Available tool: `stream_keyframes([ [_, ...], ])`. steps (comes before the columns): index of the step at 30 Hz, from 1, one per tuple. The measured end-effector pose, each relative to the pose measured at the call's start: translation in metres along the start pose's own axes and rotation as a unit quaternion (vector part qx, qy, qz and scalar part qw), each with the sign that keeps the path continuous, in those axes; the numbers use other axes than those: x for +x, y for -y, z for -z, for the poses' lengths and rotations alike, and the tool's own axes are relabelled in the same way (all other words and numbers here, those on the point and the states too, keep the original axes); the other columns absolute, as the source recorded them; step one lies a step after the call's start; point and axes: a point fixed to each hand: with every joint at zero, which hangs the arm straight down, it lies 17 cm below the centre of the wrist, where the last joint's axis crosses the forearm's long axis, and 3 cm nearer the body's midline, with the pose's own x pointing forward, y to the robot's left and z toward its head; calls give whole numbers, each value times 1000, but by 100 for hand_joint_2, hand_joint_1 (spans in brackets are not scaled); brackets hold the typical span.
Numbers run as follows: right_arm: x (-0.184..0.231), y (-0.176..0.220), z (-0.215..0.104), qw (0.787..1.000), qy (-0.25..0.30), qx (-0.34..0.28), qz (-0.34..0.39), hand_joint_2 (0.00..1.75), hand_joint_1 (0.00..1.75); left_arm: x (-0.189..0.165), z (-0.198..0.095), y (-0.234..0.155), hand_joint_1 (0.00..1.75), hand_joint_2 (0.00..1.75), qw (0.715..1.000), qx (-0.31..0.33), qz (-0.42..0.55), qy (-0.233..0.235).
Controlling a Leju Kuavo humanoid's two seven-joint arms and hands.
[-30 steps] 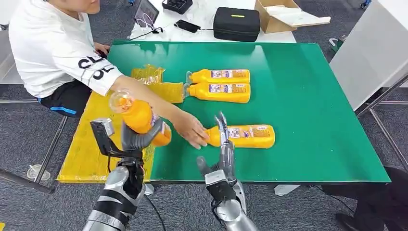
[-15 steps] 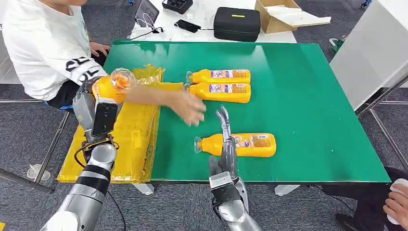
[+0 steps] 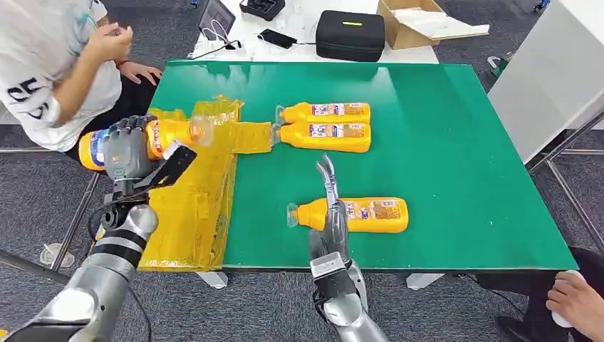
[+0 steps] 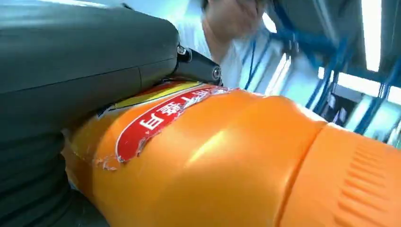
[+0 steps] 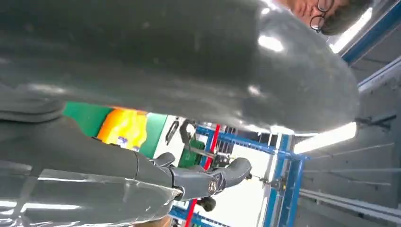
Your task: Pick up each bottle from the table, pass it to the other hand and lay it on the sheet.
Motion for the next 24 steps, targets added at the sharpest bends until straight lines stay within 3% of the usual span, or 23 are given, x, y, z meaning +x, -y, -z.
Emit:
stream_keyframes([
  [8, 0, -4, 1, 1000, -1, 13, 19, 0, 0, -29, -49, 74, 175, 175, 983, -184, 22, 0],
  [18, -5, -7, -1, 999, -10, 22, 28, 0, 0, -32, -89, 116, 175, 175, 957, -288, -31, -17],
  [19, -6, -7, -1, 999, -11, 23, 28, 0, 0, -32, -92, 118, 113, 175, 955, -293, -35, -17],
  [20, -7, -8, -1, 999, -12, 23, 29, 0, 0, -30, -96, 121, 12, 175, 953, -299, -42, -17],
  [21, -8, -7, -2, 999, -13, 24, 29, 0, 0, -29, -98, 123, 0, 175, 952, -303, -48, -16],
  [24, -11, -8, -2, 999, -18, 25, 31, 0, 0, -27, -105, 129, 0, 175, 947, -315, -60, -15],
])
